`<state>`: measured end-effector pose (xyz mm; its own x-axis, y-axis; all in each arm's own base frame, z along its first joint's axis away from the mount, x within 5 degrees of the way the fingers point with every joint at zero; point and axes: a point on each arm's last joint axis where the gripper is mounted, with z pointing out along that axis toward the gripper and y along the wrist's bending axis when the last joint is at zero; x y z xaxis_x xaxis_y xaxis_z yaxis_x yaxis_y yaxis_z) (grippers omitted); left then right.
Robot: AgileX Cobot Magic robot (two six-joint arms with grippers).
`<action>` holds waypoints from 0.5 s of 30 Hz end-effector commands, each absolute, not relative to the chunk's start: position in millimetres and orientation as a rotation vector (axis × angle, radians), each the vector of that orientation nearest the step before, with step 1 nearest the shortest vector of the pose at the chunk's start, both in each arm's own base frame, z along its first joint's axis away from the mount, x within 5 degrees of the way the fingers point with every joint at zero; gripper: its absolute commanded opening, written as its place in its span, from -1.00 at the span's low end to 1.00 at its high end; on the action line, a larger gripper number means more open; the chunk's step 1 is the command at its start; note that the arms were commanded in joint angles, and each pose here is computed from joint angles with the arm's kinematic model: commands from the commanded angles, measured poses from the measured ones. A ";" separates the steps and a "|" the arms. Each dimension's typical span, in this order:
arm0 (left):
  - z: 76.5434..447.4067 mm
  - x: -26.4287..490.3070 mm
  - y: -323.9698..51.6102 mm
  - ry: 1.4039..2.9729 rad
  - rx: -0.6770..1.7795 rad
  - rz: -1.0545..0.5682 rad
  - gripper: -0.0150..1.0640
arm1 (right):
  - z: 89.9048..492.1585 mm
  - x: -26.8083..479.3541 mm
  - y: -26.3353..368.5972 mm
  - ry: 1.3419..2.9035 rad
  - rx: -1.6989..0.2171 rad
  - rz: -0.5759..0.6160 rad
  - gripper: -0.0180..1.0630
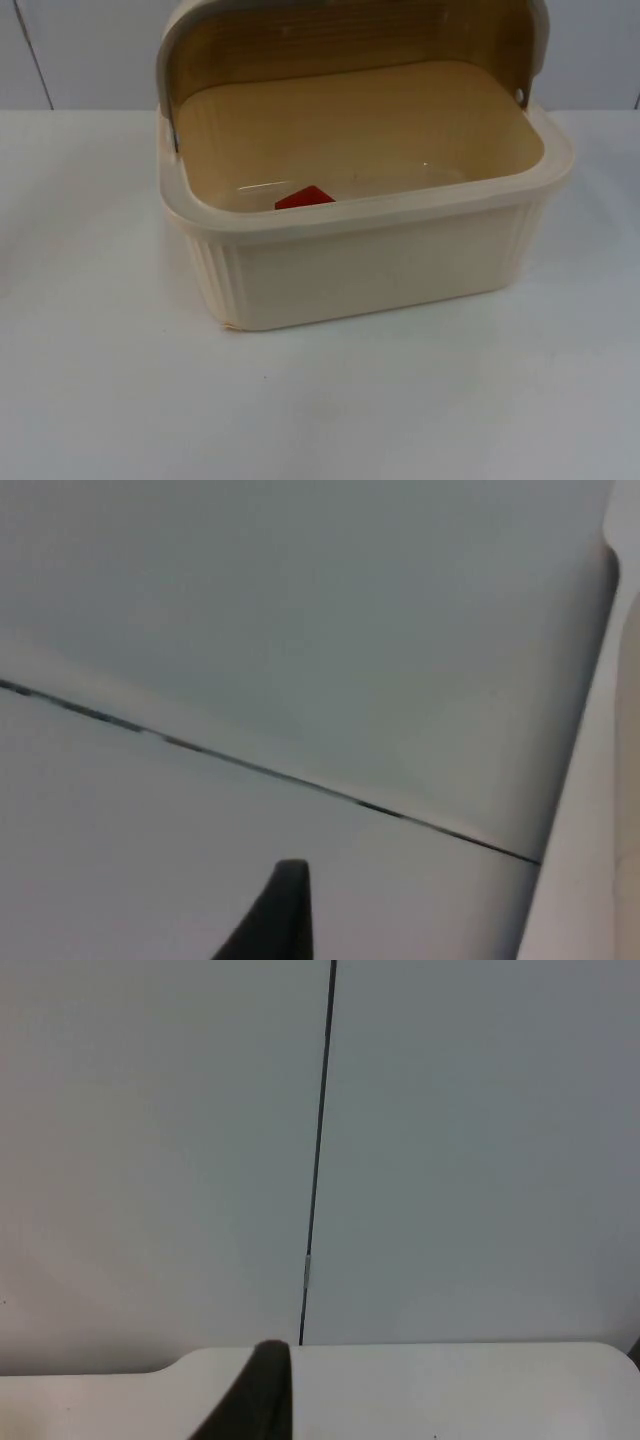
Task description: Open the box lid with the left hand, place the block into the box with the right hand, then close the box lid with the left hand.
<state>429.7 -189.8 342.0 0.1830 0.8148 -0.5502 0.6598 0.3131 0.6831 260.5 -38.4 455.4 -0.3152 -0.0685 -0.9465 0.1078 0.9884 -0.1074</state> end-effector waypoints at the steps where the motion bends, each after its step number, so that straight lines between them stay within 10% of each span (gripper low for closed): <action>1: 344.7 427.4 -191.8 1.535 1.399 0.150 0.85 | 458.7 259.5 -38.8 1.872 0.034 -0.173 0.98; 5: 344.3 426.8 -192.3 1.540 1.400 0.135 0.58 | 458.5 260.1 -34.0 1.874 0.015 -0.162 0.98; 10: 347.9 428.5 -193.3 1.530 1.342 0.121 -0.14 | 458.2 260.5 -30.3 1.878 -0.004 -0.163 0.98; 13: 350.8 430.0 -193.5 1.523 1.298 0.115 -0.92 | 458.2 260.5 -30.3 1.878 -0.004 -0.163 0.98; 15: 351.5 430.3 -193.6 1.521 1.286 0.113 -0.97 | 458.2 260.5 -30.3 1.878 -0.004 -0.163 0.98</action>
<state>430.7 -192.6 344.7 0.1717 0.7692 -0.6156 0.6566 0.3765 0.6535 261.2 -31.8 454.9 -0.3185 -0.0749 -0.9450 0.0830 0.9908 -0.1065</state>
